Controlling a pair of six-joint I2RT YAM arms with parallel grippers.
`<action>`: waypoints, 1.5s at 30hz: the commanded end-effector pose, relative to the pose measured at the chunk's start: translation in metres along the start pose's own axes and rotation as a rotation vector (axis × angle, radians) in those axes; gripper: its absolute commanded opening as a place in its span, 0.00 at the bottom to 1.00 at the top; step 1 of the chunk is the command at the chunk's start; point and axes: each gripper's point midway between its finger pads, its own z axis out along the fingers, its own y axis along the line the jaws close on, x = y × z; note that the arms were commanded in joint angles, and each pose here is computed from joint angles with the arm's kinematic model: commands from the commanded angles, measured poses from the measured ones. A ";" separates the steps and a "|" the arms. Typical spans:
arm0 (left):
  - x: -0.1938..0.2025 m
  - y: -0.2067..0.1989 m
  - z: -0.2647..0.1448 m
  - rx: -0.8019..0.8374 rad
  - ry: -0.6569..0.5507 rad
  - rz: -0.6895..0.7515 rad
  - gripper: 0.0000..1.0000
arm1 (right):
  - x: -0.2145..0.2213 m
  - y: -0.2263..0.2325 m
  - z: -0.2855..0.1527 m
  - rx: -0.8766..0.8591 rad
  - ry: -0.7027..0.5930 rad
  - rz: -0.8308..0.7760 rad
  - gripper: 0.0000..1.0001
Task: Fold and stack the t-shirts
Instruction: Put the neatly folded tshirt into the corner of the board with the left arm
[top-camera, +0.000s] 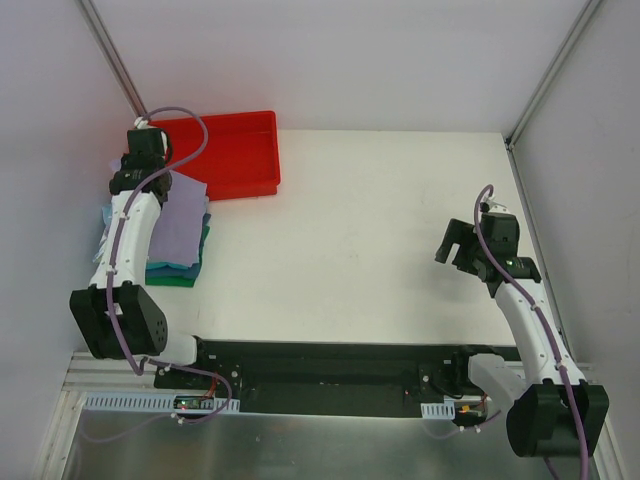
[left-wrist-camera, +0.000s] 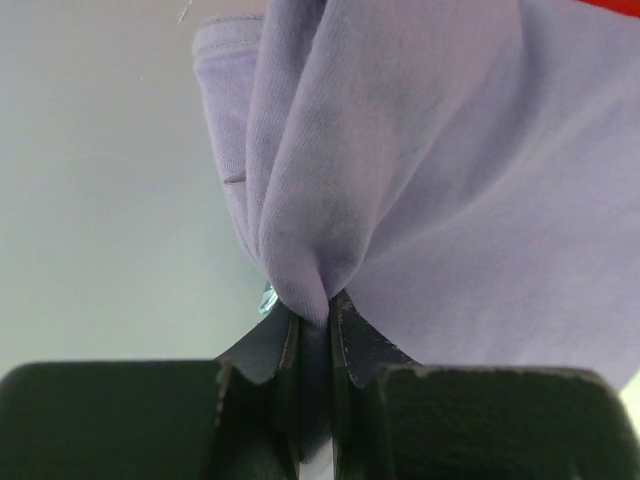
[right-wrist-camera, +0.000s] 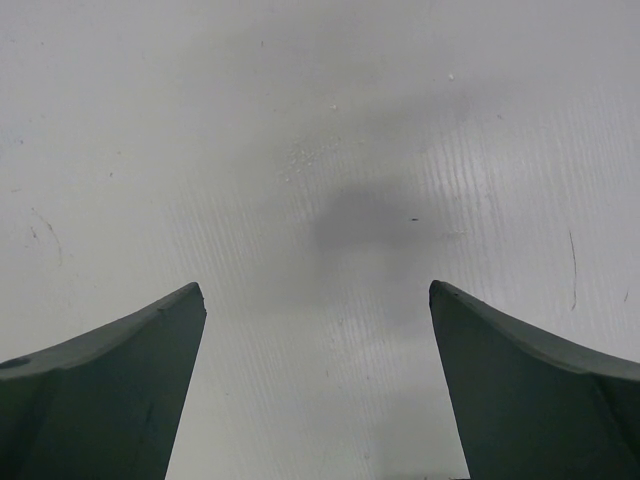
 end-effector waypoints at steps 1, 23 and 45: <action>0.004 0.011 0.021 -0.016 0.013 -0.089 0.00 | -0.002 -0.007 0.000 0.037 0.000 0.000 0.96; 0.036 0.048 0.080 -0.129 0.183 -0.144 0.79 | -0.012 -0.024 -0.015 0.136 0.010 -0.038 0.96; -0.045 -0.163 -0.160 0.913 -0.346 -0.615 0.99 | -0.029 0.016 -0.029 -0.108 -0.158 -0.002 0.96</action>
